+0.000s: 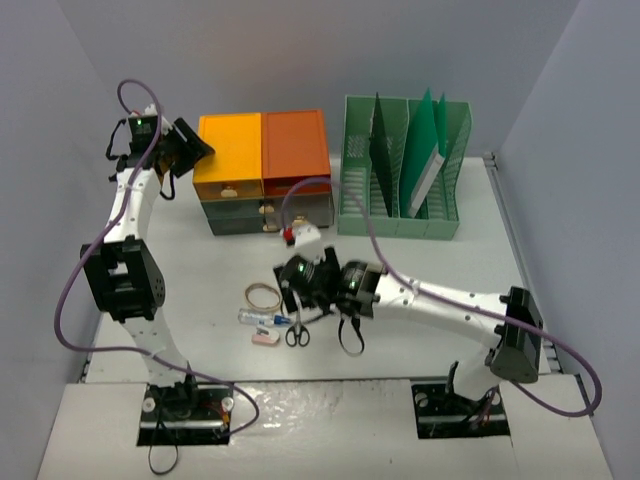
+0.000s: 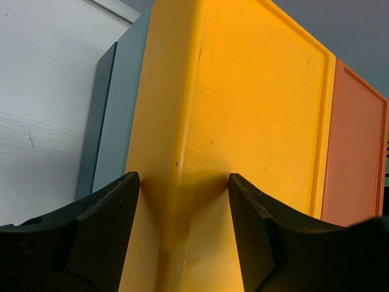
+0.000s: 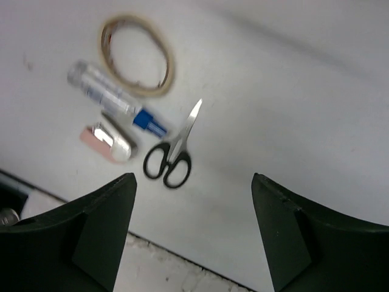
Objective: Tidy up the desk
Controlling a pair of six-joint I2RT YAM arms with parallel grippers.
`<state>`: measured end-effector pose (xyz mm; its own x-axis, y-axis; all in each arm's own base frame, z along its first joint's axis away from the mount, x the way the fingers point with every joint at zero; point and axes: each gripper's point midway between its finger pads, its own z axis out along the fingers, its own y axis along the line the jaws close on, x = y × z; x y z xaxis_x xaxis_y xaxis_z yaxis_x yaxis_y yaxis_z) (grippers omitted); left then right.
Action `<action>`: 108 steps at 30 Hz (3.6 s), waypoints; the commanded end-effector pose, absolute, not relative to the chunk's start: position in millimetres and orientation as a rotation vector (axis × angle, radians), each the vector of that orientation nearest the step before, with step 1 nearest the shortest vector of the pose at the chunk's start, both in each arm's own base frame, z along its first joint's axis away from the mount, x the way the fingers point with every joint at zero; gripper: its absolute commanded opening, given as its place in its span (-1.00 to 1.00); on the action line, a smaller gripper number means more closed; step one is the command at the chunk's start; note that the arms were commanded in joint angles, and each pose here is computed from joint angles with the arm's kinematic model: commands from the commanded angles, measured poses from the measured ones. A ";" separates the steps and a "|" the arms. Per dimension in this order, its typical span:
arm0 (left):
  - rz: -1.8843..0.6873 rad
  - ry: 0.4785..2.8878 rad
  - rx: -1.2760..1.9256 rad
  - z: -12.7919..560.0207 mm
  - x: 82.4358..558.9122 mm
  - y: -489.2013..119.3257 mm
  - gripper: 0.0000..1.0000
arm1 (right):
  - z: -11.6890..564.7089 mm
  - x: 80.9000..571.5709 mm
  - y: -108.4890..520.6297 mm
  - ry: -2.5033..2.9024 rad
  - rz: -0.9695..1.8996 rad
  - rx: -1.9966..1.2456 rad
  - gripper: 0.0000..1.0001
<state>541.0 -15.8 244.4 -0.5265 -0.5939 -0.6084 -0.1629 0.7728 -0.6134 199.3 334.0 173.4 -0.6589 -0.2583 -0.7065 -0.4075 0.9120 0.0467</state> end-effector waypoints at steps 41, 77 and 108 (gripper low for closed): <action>-0.412 1.970 -0.507 335.9 449.1 9.1 0.12 | 63.5 158.2 444.4 2.148 0.222 -1.040 0.22; -0.373 1.963 -0.543 334.7 435.0 24.9 0.12 | 18.0 139.6 452.1 2.225 0.298 -1.116 0.19; -0.368 1.967 -0.563 325.8 436.0 29.3 0.12 | 194.7 172.3 445.3 2.030 0.310 -0.847 -1.00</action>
